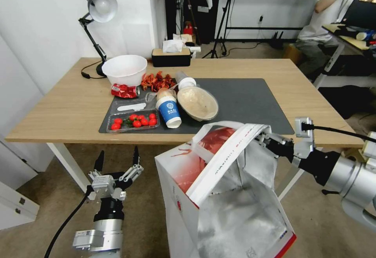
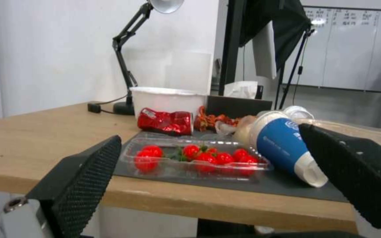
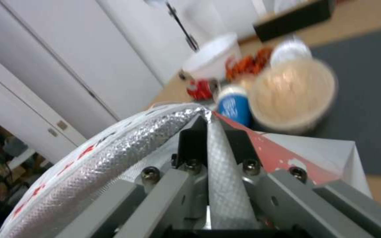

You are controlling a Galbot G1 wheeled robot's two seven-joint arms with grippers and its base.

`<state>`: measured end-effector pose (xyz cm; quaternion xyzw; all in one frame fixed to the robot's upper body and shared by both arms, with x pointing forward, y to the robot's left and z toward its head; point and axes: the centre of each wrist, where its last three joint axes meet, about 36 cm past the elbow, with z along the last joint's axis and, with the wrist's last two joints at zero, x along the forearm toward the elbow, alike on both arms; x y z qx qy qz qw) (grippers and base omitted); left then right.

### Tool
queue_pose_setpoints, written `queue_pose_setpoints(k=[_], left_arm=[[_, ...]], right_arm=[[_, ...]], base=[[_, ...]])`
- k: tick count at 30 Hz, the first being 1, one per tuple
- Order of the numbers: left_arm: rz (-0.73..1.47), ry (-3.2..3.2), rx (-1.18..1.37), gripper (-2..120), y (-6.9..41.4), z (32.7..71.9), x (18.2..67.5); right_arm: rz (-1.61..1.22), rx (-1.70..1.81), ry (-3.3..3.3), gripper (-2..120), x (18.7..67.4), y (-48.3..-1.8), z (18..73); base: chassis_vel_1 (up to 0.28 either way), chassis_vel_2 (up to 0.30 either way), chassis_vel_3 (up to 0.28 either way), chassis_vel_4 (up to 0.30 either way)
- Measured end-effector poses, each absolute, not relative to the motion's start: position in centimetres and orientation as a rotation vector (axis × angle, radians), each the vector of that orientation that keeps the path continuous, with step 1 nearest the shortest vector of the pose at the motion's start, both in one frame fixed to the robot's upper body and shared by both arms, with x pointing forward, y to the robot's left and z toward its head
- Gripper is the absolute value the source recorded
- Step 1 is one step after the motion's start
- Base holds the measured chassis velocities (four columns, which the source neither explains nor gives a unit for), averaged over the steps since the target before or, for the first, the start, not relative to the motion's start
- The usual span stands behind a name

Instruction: Pick up the food delivery bag from the floor and place it on the table.

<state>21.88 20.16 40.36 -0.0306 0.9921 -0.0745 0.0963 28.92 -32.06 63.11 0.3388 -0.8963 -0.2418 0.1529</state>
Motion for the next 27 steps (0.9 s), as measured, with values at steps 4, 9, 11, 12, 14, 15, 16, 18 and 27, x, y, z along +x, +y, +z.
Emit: queue_pose_setpoints(k=[4,9,11,12,14,15,16,18,27], left_arm=[[-0.217,2.939,-0.087,100,20.1,40.4,21.9],[-0.217,2.94,-0.078,100,19.9,40.4,21.9],[-0.219,2.941,-0.076,100,19.8,40.4,21.9],[-0.223,2.943,-0.07,100,19.7,40.4,22.0],[-0.224,2.947,-0.063,100,19.7,40.4,22.0],[-0.225,2.95,-0.057,100,19.6,40.4,22.1],[-0.225,2.954,-0.049,100,19.6,40.4,22.2],[-0.226,2.966,-0.022,100,19.6,40.3,22.4],[-0.229,2.975,-0.027,100,19.6,40.2,22.3]], right_arm=[[-0.722,0.983,-2.649,0,29.0,-32.4,64.0],[-0.829,0.93,-2.764,0,29.0,-33.1,65.9],[-0.849,0.915,-2.793,0,29.0,-33.3,66.5],[-0.875,0.889,-2.84,0,28.9,-33.7,67.4],[-0.89,0.868,-2.873,0,28.8,-33.9,68.0],[-0.897,0.849,-2.897,0,28.8,-34.0,68.4],[-0.905,0.824,-2.921,0,28.7,-34.1,68.9],[-0.928,0.756,-2.975,0,28.7,-34.2,70.1],[-1.004,0.556,-2.975,0,32.5,-35.3,69.9]], base=[[0.0,0.0,0.0,0.0],[0.0,0.0,0.0,0.0],[0.0,0.0,0.0,0.0],[0.0,0.0,0.0,0.0],[0.0,0.0,0.0,0.0],[0.0,0.0,0.0,0.0],[0.0,0.0,0.0,0.0],[0.0,0.0,0.0,0.0],[0.0,0.0,0.0,0.0]])
